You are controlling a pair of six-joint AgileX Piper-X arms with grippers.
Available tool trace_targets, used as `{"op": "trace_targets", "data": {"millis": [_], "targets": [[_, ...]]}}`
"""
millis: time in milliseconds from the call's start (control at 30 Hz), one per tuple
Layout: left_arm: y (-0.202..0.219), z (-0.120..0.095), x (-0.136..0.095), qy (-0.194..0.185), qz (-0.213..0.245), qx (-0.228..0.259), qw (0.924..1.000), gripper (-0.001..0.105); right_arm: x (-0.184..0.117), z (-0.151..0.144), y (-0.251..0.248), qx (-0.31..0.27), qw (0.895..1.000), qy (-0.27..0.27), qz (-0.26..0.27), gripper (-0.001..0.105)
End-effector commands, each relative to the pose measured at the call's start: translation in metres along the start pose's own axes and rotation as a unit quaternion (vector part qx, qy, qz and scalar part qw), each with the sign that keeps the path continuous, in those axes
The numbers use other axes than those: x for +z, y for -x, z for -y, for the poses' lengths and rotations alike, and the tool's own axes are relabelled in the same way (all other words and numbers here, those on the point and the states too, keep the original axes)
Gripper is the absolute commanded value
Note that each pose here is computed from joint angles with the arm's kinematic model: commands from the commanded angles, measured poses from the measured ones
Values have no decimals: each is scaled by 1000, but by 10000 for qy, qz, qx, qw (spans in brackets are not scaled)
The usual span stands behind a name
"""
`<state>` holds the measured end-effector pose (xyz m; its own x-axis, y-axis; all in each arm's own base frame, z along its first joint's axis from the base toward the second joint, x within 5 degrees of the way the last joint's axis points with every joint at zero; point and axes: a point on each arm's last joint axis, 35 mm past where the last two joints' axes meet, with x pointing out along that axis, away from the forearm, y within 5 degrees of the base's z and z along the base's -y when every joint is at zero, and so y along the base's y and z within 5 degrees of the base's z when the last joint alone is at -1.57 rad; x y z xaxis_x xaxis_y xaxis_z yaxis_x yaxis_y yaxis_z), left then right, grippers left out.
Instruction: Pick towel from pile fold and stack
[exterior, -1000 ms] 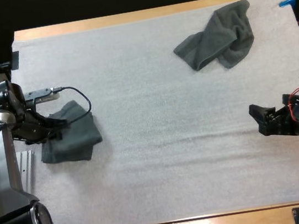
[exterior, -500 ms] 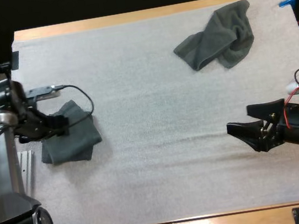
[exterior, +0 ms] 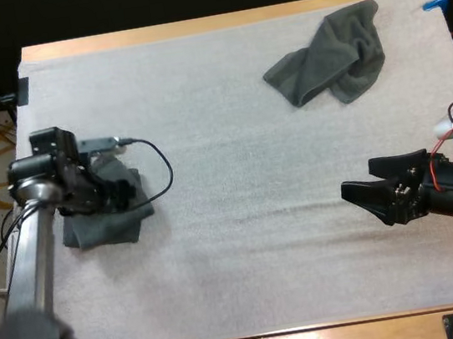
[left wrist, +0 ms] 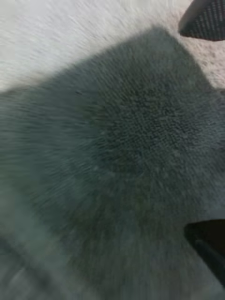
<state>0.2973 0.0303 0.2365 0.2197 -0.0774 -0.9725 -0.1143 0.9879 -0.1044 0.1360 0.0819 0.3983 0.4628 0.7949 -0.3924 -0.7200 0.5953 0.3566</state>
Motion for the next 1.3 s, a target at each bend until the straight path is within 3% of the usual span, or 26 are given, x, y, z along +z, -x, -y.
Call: {"op": "trace_targets", "data": {"millis": [0, 167, 233, 367, 533, 733, 833, 933, 1000, 1133, 1200, 1267], "targets": [[22, 3, 1, -68, 428, -9, 9991, 73, 1, -1, 0, 89, 10000, 20, 38, 78], [89, 10, -18, -171, 1560, -74, 9876, 73, -1, 6, -10, 17, 9994, -332, -122, 78], [110, 11, -31, -202, 1856, -81, 9824, 73, -3, 11, -14, -320, 9986, -379, -159, 78], [143, 14, -60, -239, 2208, -90, 9750, 73, -4, 25, -25, -1150, 9928, -207, -273, 78], [176, 16, -97, -289, 2689, -102, 9627, 73, -4, 45, -34, -1555, 9866, -197, -453, 78], [204, 18, -130, -361, 3377, -108, 9405, 73, -7, 84, 2, -2497, 9663, -566, -281, 78], [210, 19, -137, -403, 3525, -101, 9349, 73, -16, 88, 24, -3046, 9496, -570, -464, 78], [213, 21, -142, -479, 3614, -125, 9311, 73, -23, 77, 44, -3748, 9245, -332, -602, 78], [216, 25, -147, -792, 3679, -42, 9265, 73, -27, 61, 59, -4252, 9031, 14, -607, 78], [223, 28, -160, -979, 3868, -18, 9169, 73, -36, 28, 80, -4387, 8975, 358, -276, 78], [228, 28, -170, -1012, 4034, -51, 9094, 73, -41, 14, 89, -4424, 8955, 470, -87, 78], [237, 26, -186, -1008, 4305, -50, 8969, 73, -49, -5, 101, -4479, 8916, 639, 217, 78]]}}
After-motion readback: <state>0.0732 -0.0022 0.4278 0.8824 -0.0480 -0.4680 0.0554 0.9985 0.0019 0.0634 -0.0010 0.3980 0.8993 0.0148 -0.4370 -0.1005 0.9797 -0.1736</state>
